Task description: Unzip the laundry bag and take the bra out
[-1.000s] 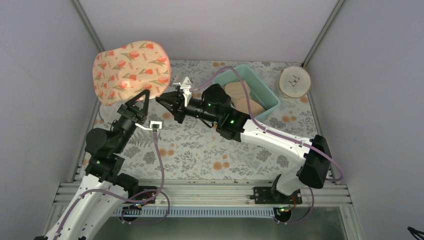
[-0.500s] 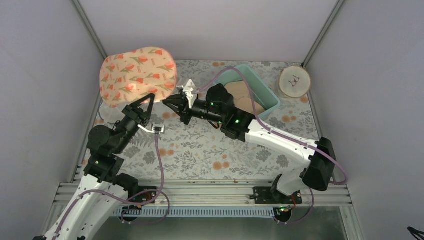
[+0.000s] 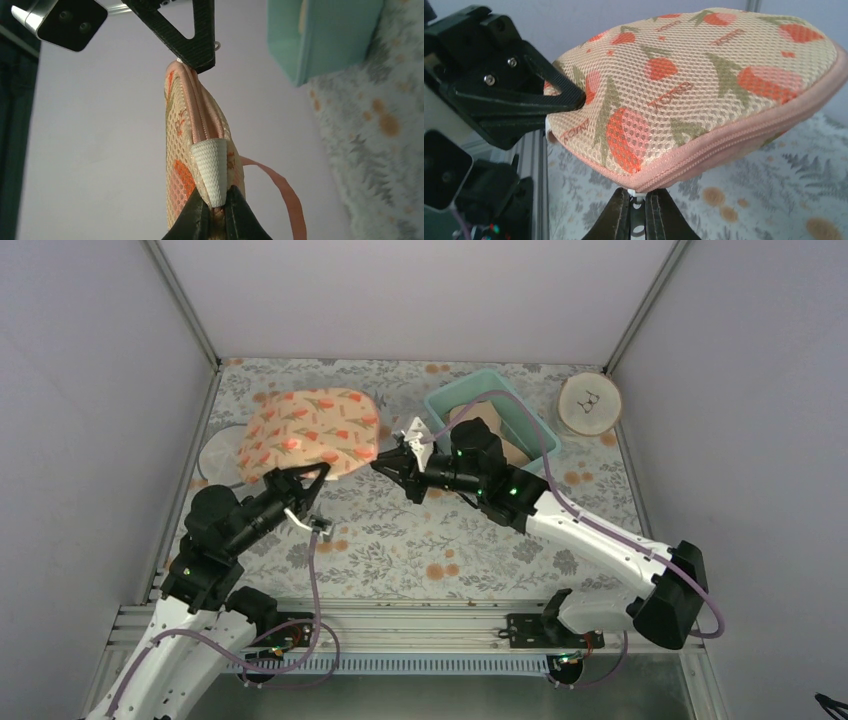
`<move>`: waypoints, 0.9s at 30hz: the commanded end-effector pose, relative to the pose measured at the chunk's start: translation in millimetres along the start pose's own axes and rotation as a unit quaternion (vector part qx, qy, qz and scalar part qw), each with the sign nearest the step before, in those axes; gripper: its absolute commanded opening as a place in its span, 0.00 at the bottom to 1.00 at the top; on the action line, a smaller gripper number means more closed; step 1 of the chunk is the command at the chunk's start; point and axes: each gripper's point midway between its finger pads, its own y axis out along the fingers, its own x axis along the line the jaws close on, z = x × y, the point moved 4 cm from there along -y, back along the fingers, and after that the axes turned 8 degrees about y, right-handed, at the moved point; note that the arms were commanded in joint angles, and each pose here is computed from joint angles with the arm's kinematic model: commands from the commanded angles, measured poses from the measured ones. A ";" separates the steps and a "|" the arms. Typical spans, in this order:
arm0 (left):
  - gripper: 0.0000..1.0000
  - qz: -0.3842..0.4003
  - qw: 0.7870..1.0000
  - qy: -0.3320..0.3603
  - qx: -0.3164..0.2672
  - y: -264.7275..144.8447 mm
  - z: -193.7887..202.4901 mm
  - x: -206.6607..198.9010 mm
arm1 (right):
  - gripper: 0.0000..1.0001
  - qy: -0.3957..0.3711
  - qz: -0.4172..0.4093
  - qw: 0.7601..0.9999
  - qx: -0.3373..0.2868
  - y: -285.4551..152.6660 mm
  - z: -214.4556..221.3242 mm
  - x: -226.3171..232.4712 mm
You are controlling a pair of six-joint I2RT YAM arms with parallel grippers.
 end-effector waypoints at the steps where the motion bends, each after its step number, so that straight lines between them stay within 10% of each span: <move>1: 0.02 0.045 0.992 -0.099 -0.061 -8.1 -20.1 -13.5 | 0.03 0.004 0.056 0.998 0.011 -19.0 9.2 -30.5; 13: 0.04 0.169 0.884 -0.411 -0.147 -0.7 -59.1 -59.4 | 0.03 0.070 -0.119 0.985 0.106 -16.0 47.5 10.1; 21: 0.59 0.208 0.826 -0.493 -0.177 -1.7 -72.8 -66.0 | 0.03 0.197 -0.127 0.967 0.102 7.6 50.0 9.7; 27: 0.73 0.207 0.772 -0.582 -0.151 7.1 -60.2 -41.7 | 0.03 0.234 -0.110 0.962 0.092 22.0 42.8 12.4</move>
